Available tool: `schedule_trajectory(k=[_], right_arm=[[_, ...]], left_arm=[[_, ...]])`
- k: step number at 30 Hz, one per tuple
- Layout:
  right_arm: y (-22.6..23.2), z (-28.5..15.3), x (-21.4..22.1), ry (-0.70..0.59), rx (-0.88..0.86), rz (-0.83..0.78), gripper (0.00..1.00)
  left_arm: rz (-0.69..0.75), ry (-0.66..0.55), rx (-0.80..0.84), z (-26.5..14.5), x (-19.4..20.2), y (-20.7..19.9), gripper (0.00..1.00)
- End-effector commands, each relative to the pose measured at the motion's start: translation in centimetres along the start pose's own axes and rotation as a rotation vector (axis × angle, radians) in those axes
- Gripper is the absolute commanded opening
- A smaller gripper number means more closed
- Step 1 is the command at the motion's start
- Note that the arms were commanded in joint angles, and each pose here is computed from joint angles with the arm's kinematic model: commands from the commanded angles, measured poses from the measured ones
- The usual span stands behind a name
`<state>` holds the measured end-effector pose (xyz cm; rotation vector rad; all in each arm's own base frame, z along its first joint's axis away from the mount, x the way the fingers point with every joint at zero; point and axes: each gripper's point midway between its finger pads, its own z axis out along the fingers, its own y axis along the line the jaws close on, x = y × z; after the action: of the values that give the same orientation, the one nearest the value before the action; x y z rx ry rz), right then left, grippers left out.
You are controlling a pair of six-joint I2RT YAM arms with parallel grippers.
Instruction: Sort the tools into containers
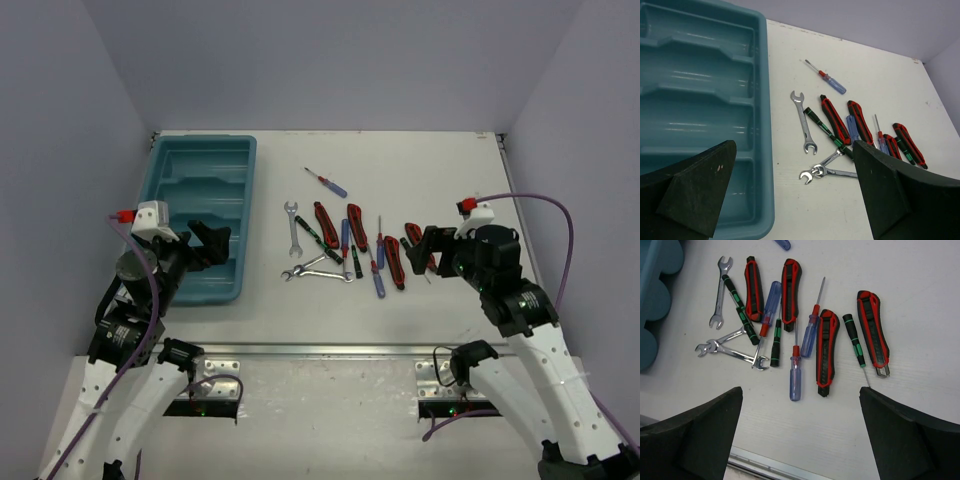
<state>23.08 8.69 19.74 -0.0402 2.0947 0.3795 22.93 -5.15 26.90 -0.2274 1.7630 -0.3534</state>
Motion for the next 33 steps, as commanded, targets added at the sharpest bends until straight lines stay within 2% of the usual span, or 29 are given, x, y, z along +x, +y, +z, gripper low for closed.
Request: schedule_trajectory(k=[1,9,12,16,18,23,25,30,33], right_arm=[[0.1,0.7,-0.9,-0.026,-0.002,0.007,0.99],[0.7,1.0,-0.9,-0.017,-0.034,0.01,0.99],[2.0,1.6,-1.0,-0.013,-0.11,0.0,0.99],[3.6,4.3,0.4,0.122,-0.184,0.019,0.99],[5.1,5.9,1.0,0.189,-0.204,-0.025,0.94],[7.2,11.0,5.2,0.384,-0.126,-0.225,0.78],[5.8,12.3,6.3,0.418,-0.022,-0.232,0.71],[4.0,13.4,10.3,0.494,0.068,-0.226,0.52],[3.1,13.6,12.5,0.534,0.092,-0.231,0.48]], left_arm=[[-0.011,-0.049,0.009,0.1,-1.2,-0.3,1.0],[-0.011,-0.047,0.01,0.1,-1.2,-0.3,1.0],[-0.011,-0.046,0.008,0.1,-1.1,-0.3,1.0],[-0.008,-0.032,0.005,0.5,-0.9,-0.3,1.0],[-0.007,-0.027,0.002,0.6,-0.8,-0.2,1.0],[-0.008,-0.026,-0.006,0.6,-0.7,-0.1,1.0],[-0.007,-0.018,-0.004,0.7,-0.5,-0.1,1.0],[-0.004,-0.007,0.002,0.9,-0.3,-0.2,1.0],[-0.003,-0.007,0.01,0.9,-0.3,-0.3,1.0]])
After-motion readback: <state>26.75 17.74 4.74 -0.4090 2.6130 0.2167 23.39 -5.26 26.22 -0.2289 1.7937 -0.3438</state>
